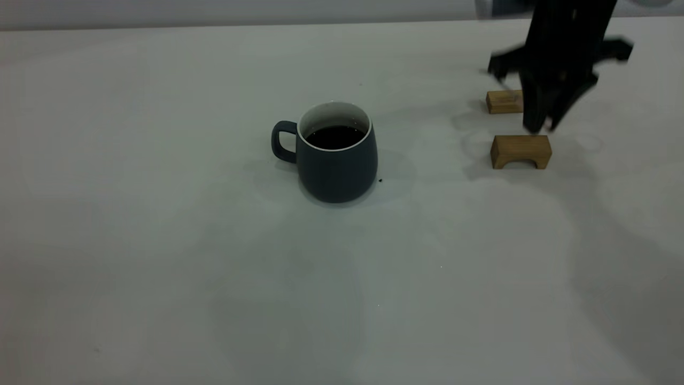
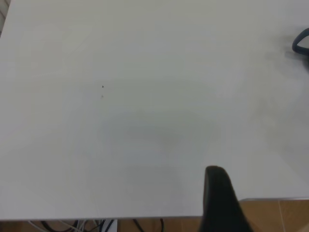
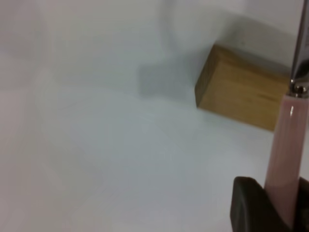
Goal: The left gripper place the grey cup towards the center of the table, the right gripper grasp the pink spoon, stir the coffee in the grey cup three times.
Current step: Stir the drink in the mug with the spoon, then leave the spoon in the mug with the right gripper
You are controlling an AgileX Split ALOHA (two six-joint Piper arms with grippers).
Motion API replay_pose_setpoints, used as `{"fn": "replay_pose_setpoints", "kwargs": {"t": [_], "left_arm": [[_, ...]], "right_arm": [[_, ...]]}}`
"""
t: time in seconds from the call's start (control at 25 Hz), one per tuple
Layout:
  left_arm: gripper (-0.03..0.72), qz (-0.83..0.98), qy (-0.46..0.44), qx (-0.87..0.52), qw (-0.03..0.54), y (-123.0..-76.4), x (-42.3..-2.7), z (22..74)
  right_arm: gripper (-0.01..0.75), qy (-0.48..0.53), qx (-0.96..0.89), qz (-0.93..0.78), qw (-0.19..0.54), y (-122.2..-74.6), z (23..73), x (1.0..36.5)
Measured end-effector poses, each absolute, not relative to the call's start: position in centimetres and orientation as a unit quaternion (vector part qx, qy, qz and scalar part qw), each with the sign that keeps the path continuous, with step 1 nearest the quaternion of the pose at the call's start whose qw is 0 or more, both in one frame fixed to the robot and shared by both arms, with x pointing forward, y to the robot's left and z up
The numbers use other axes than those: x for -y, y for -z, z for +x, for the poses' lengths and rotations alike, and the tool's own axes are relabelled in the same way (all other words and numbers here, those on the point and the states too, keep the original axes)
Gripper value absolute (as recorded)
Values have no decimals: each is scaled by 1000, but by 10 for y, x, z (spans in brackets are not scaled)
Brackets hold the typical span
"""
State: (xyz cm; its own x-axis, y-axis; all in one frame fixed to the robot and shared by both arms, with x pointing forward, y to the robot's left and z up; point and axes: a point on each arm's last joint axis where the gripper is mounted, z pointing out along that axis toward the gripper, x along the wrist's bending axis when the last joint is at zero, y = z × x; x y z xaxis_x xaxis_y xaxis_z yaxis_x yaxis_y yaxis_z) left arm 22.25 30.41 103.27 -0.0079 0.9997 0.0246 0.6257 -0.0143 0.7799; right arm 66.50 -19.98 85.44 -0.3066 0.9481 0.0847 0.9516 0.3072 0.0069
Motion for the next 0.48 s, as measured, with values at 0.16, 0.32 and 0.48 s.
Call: {"fn": "replay_pose_setpoints", "kwargs": {"t": [0.16,0.32,0.48], "left_arm": [[505,639,-315,-636,297,-1033,-304,222],[505,639,-315,-636,297,-1033,-304,222],[505,639,-315,-636,297,-1033,-304,222]], "right_arm": [[145,31,803,-593,53,-906,664,197],[145,79,782,-610,102,-939,658,185],[145,155,741,-627,184,-952,654,159]]}}
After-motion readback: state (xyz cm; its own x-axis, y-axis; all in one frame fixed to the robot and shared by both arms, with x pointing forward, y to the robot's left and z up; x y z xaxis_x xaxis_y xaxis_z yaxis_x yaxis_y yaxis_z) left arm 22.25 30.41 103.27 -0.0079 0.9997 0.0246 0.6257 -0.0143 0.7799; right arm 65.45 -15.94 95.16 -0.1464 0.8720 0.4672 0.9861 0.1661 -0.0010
